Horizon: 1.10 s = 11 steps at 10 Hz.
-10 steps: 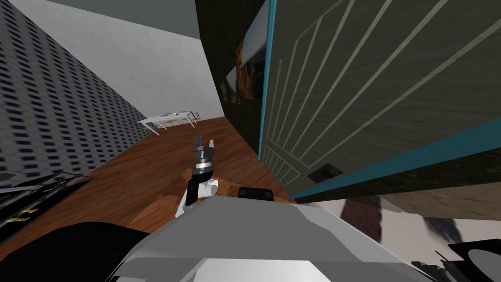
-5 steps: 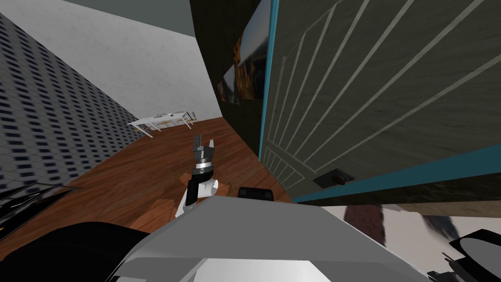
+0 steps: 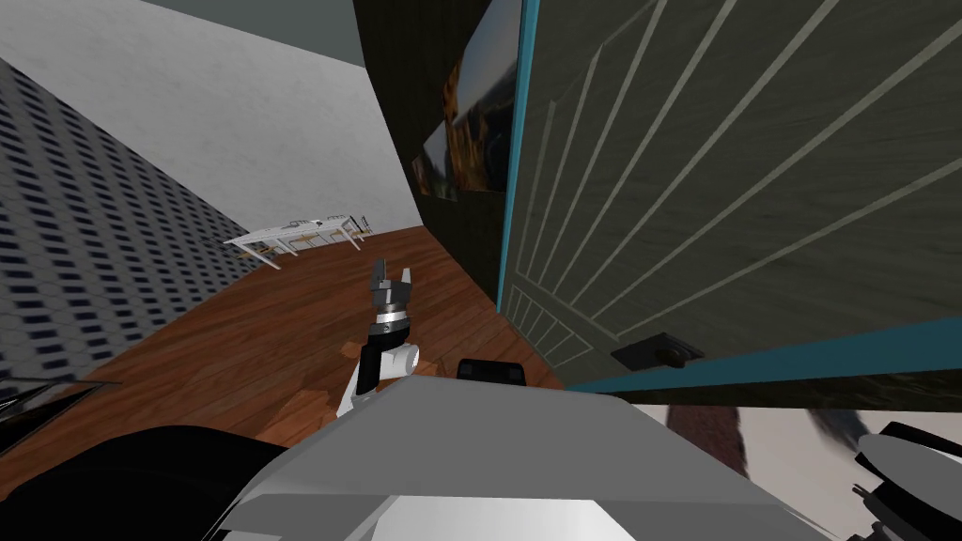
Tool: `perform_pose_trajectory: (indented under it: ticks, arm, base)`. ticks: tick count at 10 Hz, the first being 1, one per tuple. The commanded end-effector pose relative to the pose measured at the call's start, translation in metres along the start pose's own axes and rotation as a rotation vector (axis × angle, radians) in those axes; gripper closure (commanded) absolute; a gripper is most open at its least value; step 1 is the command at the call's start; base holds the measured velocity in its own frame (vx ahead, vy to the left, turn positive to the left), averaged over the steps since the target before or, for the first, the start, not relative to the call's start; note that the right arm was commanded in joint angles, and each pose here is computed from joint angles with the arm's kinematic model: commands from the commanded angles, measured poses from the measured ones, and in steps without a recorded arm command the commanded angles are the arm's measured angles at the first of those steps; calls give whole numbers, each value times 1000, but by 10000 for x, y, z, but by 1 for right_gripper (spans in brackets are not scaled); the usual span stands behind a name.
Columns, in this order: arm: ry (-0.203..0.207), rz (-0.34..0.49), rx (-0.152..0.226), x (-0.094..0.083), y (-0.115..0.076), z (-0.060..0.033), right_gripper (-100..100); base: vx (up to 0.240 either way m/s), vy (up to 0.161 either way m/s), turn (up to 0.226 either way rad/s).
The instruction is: Push the door open
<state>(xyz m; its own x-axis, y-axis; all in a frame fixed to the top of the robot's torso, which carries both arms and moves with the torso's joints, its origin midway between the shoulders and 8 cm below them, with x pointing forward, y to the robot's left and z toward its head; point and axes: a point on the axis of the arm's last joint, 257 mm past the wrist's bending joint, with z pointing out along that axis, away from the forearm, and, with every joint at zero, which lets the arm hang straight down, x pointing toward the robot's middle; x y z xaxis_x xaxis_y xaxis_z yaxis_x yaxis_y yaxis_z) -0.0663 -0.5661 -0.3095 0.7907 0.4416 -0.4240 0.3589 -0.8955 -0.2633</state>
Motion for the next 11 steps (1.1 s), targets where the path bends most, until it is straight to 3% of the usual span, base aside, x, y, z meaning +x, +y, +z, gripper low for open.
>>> perform_pose_trajectory:
  ticks: [1,5,11]
  arm:
    - [-32,25,23,-49,-22,-27,-100]
    - [-90,70,65,-111,-67,-89,-100]
    - [-210,166,152,-162,-185,-225,-100]
  base:
    - [117,46,-66]
    - [116,32,-52]
    - [132,40,-72]
